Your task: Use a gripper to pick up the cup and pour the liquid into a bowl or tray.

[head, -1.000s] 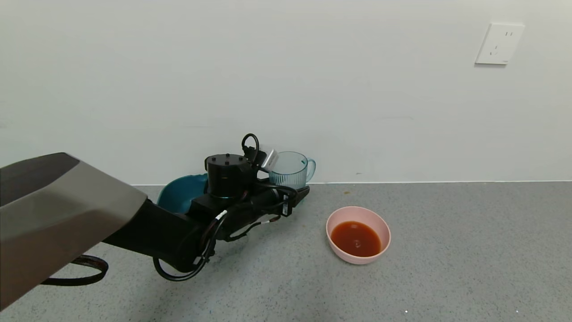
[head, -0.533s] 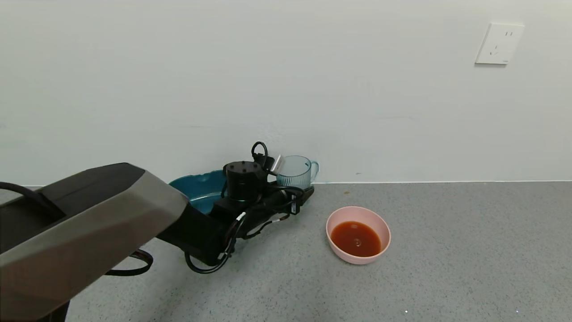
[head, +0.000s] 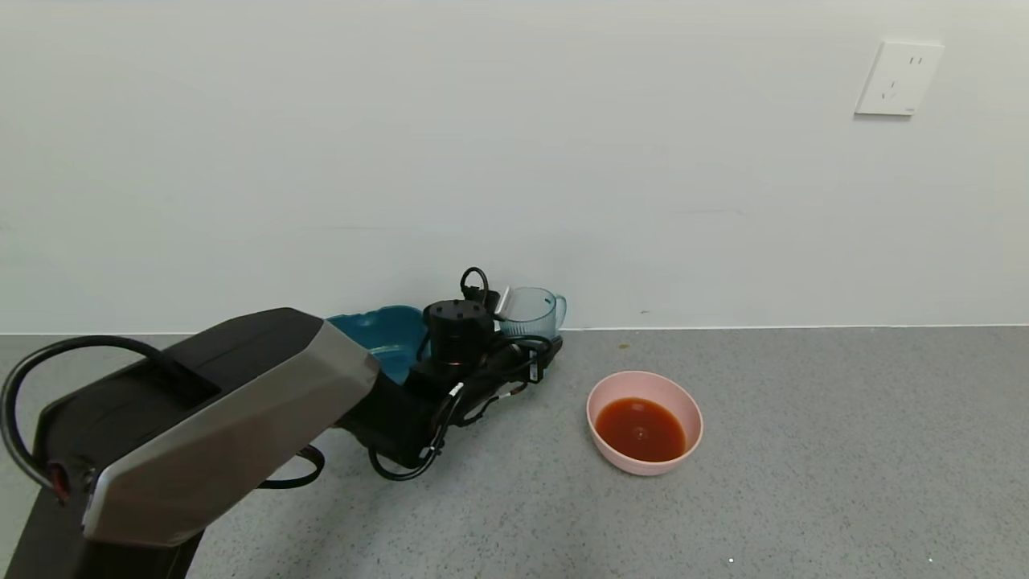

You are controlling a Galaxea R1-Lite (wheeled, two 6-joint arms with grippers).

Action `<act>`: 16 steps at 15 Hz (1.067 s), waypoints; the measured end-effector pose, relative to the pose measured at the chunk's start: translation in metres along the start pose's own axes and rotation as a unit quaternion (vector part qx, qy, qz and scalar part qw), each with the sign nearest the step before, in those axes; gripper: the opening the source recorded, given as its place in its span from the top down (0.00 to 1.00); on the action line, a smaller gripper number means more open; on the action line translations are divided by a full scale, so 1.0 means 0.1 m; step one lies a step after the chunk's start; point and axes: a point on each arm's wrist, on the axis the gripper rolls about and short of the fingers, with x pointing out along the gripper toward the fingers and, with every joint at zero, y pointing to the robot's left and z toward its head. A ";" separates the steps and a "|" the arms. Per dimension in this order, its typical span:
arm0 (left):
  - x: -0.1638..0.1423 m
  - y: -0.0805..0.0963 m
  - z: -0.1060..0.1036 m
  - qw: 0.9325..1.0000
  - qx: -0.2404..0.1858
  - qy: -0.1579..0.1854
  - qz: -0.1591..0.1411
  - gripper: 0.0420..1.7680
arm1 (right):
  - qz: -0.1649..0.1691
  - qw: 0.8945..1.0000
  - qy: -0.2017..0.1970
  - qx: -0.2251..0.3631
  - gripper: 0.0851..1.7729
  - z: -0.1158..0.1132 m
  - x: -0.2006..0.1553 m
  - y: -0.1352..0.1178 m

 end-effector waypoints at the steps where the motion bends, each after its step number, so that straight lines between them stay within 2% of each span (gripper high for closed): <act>1: 0.04 0.01 -0.03 1.000 0.000 0.000 0.004 0.27 | 0.000 1.000 0.000 0.000 0.04 0.00 0.00 0.00; 6: 0.17 0.06 -0.17 1.000 -0.006 0.004 0.024 0.27 | 0.000 1.000 0.000 0.000 0.04 0.00 0.00 0.00; 16: 0.30 0.07 -0.39 0.999 -0.004 0.013 0.035 0.27 | 0.000 1.000 0.000 0.000 0.04 0.00 0.00 0.00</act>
